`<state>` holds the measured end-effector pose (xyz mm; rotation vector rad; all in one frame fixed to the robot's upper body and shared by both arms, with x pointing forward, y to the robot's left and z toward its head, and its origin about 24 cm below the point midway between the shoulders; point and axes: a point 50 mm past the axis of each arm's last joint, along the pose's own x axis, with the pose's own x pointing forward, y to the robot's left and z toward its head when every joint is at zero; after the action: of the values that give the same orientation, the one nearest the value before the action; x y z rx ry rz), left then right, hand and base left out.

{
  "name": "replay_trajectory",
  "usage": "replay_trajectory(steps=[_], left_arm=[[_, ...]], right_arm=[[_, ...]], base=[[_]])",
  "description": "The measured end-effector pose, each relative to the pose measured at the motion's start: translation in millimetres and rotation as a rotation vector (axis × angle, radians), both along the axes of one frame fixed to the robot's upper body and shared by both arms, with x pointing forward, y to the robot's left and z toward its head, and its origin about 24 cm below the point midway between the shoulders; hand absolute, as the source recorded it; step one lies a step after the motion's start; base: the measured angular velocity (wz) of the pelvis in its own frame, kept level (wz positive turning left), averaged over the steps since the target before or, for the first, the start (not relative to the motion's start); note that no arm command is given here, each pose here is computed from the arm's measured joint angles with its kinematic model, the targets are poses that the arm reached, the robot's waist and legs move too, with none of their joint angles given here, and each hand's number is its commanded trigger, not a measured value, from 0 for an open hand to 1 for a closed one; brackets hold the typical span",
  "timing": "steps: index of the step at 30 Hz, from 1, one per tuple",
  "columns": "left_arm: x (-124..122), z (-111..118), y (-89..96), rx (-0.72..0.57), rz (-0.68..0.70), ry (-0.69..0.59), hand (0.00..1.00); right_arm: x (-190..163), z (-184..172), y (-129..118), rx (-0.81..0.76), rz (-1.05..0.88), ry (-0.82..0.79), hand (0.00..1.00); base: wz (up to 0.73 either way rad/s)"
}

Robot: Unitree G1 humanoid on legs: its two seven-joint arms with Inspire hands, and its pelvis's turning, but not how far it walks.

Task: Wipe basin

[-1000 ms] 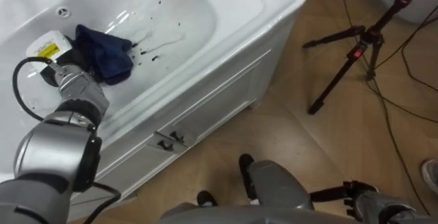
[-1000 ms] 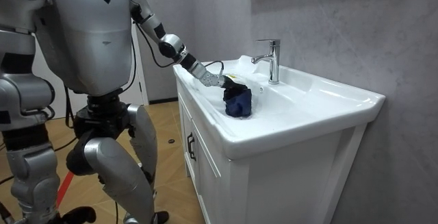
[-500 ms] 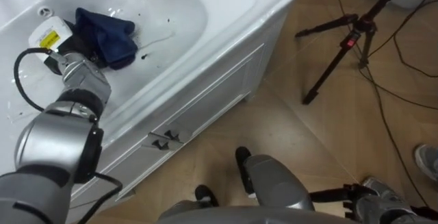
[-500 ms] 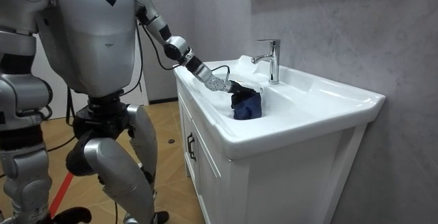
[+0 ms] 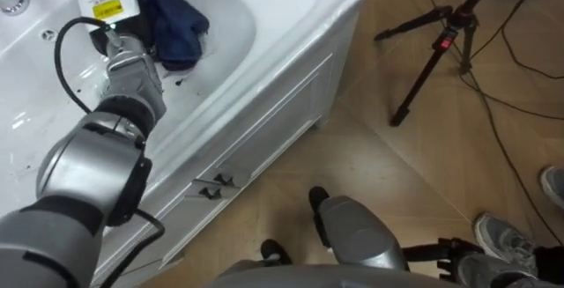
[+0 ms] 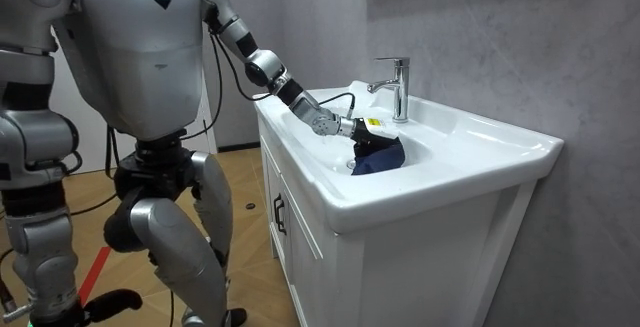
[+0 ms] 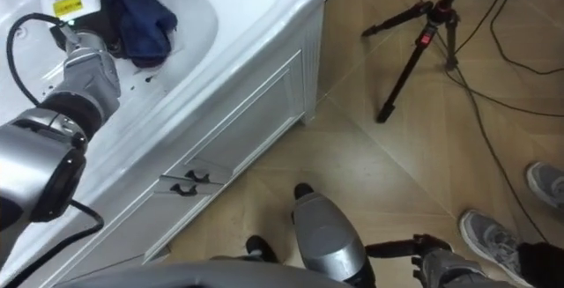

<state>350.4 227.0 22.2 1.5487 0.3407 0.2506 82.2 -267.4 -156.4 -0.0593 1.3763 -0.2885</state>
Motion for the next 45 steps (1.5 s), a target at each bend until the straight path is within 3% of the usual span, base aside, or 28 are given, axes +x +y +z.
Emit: replay_trajectory(steps=[13, 30, 40, 45], left_arm=[[9, 9, -25.2, 0.183, -0.187, 0.003, 1.00], [7, 2, -42.0, 0.219, -0.257, 0.044, 1.00], [-15, -23, -44.2, 0.257, -0.305, 0.108, 1.00], [-32, -44, -44.0, 0.215, -0.291, 0.183, 1.00]], right_arm=[[-3, 4, -12, -0.012, 0.015, -0.005, 0.00], [-19, 1, -12, 0.040, 0.020, 0.034, 0.00], [-26, 0, -12, 0.046, 0.015, 0.053, 0.00], [-30, 0, -13, 0.020, 0.006, 0.067, 0.00]], base=[[0.00], [0.00], [0.00], [0.03]])
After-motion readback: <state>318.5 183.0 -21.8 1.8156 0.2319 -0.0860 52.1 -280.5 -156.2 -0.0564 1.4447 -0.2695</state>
